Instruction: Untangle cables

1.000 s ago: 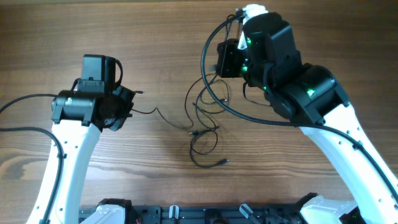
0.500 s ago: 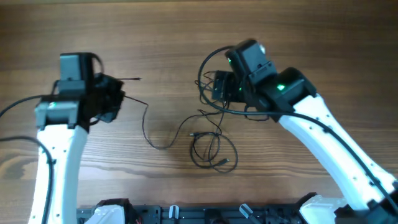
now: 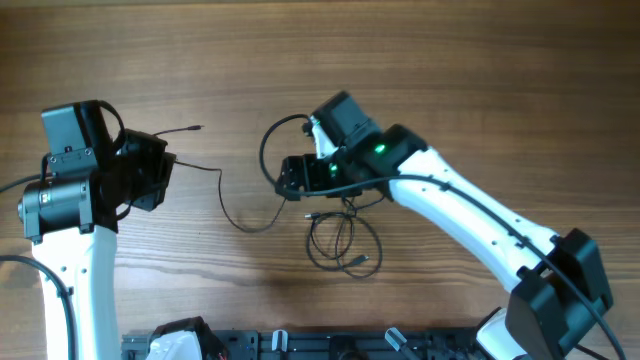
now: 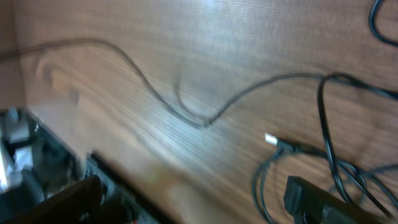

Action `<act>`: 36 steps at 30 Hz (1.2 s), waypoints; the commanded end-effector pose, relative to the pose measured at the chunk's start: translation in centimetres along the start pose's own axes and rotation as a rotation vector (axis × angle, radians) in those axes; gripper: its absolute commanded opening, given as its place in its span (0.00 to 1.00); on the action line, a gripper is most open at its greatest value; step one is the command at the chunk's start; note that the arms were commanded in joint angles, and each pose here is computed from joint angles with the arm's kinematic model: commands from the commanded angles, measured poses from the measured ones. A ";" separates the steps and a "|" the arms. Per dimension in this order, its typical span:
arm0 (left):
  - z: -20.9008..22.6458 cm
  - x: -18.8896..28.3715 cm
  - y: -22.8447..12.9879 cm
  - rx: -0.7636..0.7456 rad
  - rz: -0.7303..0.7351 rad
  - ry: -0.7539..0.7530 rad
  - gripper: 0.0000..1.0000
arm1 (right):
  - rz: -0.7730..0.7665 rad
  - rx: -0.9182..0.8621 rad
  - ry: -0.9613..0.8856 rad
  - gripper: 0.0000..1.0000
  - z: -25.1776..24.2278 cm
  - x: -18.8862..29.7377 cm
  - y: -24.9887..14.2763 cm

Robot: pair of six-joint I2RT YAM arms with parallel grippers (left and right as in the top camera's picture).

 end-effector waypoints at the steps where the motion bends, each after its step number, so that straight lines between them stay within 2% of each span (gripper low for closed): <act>1: 0.1 -0.1 -0.4 -0.025 0.022 0.005 0.04 | -0.070 -0.098 -0.107 0.92 -0.1 -2.1 -0.1; 3: 0.2 -0.1 -0.4 -0.023 0.026 0.012 0.04 | -0.061 -0.164 -0.130 0.91 -0.6 -4.2 0.1; 5: 0.3 -0.1 -0.4 -0.025 0.028 0.016 0.04 | -0.003 -0.188 -0.048 0.90 -0.5 -7.1 0.3; 8: 0.5 -0.1 -0.5 -0.022 0.033 0.027 0.04 | -0.005 -0.305 -0.048 0.90 -1.3 -9.6 0.8; 10: 0.5 -0.1 -0.6 -0.022 0.034 0.029 0.04 | -0.040 -0.346 -0.090 0.88 -2.0 -10.0 1.1; 12: 0.6 -0.1 -0.6 -0.020 0.036 0.031 0.04 | -0.089 -0.425 -0.200 0.81 -3.3 -9.8 0.9; 16: 0.6 -0.1 -0.6 -0.020 0.036 0.031 0.04 | -0.085 -0.449 -0.221 0.81 -3.1 -10.2 0.3; 20: 0.6 -0.1 -0.6 -0.020 0.036 0.032 0.04 | -0.076 -0.516 -0.269 0.81 -3.5 -13.0 -0.9; 21: 0.6 -0.1 -0.6 -0.020 0.036 0.034 0.04 | -0.076 -0.517 -0.273 0.73 -3.7 -13.1 -0.8; 23: 0.6 -0.1 -0.6 -0.032 0.038 0.035 0.04 | -0.093 -0.501 -0.263 0.43 -3.9 -12.8 -0.2; 26: 0.6 -0.1 -0.6 -0.045 0.035 0.036 0.04 | -0.116 -0.455 -0.243 0.04 -3.7 -11.7 1.0; 29: 0.8 -0.1 -0.4 -0.045 0.014 0.048 0.04 | -0.243 -0.325 -0.165 0.04 -0.9 -6.5 3.9; 31: 0.9 -0.1 -0.4 -0.044 0.017 0.054 0.04 | -0.408 -0.201 -0.114 0.04 2.3 -0.2 5.5; 34: 1.0 -0.1 -0.3 -0.043 0.007 0.064 0.06 | -0.765 -0.062 -0.002 0.04 7.0 13.3 5.7; 36: 1.1 -0.1 -0.3 -0.042 0.008 0.067 0.13 | -0.883 -0.024 0.054 0.04 8.2 17.8 4.8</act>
Point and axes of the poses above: each gripper's point midway between its finger pads, its own x axis back along the fingers, its own z axis along the line the jaws close on, y = z × x, the point moved 7 cm from there along x, back along the fingers, and after that the axes turned 2 degrees about x, right-handed, at the moved point
